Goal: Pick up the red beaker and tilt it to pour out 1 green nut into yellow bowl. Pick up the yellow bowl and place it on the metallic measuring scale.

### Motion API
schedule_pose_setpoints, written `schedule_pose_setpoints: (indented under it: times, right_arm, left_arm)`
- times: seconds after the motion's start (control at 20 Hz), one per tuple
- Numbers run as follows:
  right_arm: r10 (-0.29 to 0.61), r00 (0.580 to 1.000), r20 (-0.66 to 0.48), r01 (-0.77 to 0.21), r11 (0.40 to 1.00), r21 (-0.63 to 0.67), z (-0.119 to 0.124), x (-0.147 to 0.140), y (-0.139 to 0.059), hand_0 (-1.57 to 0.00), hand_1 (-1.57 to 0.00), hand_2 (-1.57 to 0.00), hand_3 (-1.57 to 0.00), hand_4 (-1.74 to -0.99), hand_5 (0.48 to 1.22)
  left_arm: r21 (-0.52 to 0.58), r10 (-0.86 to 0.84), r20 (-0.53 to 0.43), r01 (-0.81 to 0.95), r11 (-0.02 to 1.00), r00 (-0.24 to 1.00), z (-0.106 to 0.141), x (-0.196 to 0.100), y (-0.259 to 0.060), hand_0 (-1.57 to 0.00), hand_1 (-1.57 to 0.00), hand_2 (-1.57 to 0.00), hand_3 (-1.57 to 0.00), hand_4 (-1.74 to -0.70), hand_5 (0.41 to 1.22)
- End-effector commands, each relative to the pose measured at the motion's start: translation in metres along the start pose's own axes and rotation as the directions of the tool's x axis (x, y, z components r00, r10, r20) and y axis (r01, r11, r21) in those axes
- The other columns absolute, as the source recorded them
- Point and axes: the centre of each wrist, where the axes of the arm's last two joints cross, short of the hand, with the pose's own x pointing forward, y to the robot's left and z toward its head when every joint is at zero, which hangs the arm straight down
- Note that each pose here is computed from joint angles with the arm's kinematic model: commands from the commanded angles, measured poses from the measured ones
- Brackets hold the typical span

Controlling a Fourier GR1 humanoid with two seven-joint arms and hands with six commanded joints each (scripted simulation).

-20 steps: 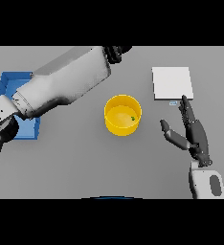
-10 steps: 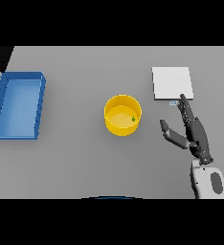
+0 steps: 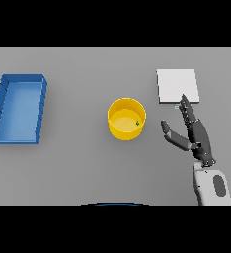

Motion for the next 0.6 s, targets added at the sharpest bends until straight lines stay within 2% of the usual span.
schedule_pose_setpoints:
  times: [0.0,0.05,0.1,0.15,0.2,0.4,0.45,0.55]
  right_arm:
    - [0.016,1.000,0.016,-0.016,1.000,-0.001,0.004,0.000,-0.006,0.00,0.00,0.00,0.00,-1.278,0.659]
    - [0.019,1.000,0.011,-0.019,1.000,0.001,0.006,-0.002,-0.007,0.00,0.00,0.00,0.00,-1.285,0.663]
    - [0.027,1.000,0.004,-0.027,1.000,0.000,0.006,-0.004,-0.009,0.00,0.00,0.00,0.00,-1.293,0.667]
    - [0.023,1.000,0.008,-0.023,1.000,0.001,0.002,-0.001,-0.005,0.00,0.00,0.00,0.00,-1.302,0.671]
    - [0.021,1.000,0.001,-0.021,1.000,0.005,0.001,-0.005,-0.004,0.00,0.00,0.00,0.00,-1.307,0.677]
    - [0.044,0.999,0.012,-0.045,0.999,0.013,0.011,-0.009,-0.008,0.00,0.00,0.00,0.00,-1.304,0.700]
    - [0.040,0.999,0.014,-0.040,0.999,0.015,0.009,-0.007,-0.006,0.00,0.00,0.00,0.00,-1.304,0.707]
    - [0.045,0.999,0.025,-0.045,0.999,0.014,0.008,-0.004,-0.006,0.00,0.00,0.00,0.00,-1.309,0.716]
  left_arm:
    - [-0.023,0.046,-0.052,-0.047,0.999,0.998,-0.001,-0.012,-0.013,-1.57,-1.57,-1.57,-1.49,-1.74,1.221]
    - [-0.041,0.086,-0.089,-0.090,0.995,0.992,-0.001,-0.022,-0.023,-1.57,-1.57,-1.57,-1.50,-1.74,1.221]
    - [-0.054,0.124,-0.123,-0.131,0.990,0.985,-0.001,-0.033,-0.038,-1.57,-1.57,-1.57,-1.44,-1.74,1.221]
    - [-0.067,0.147,-0.158,-0.159,0.985,0.977,0.000,-0.042,-0.048,-1.57,-1.57,-1.57,-1.46,-1.74,1.221]
    - [-0.061,0.184,-0.184,-0.198,0.978,0.966,0.002,-0.054,-0.056,-1.57,-1.57,-1.57,-1.42,-1.74,1.221]
    - [-0.059,0.271,-0.298,-0.301,0.952,0.915,0.015,-0.082,-0.092,-1.57,-1.57,-1.57,-1.51,-1.74,1.221]
    - [-0.055,0.277,-0.305,-0.307,0.950,0.911,0.020,-0.085,-0.093,-1.57,-1.57,-1.57,-1.52,-1.74,1.221]
    - [-0.037,0.282,-0.301,-0.307,0.951,0.911,0.030,-0.099,-0.101,-1.57,-1.57,-1.57,-1.45,-1.74,1.221]
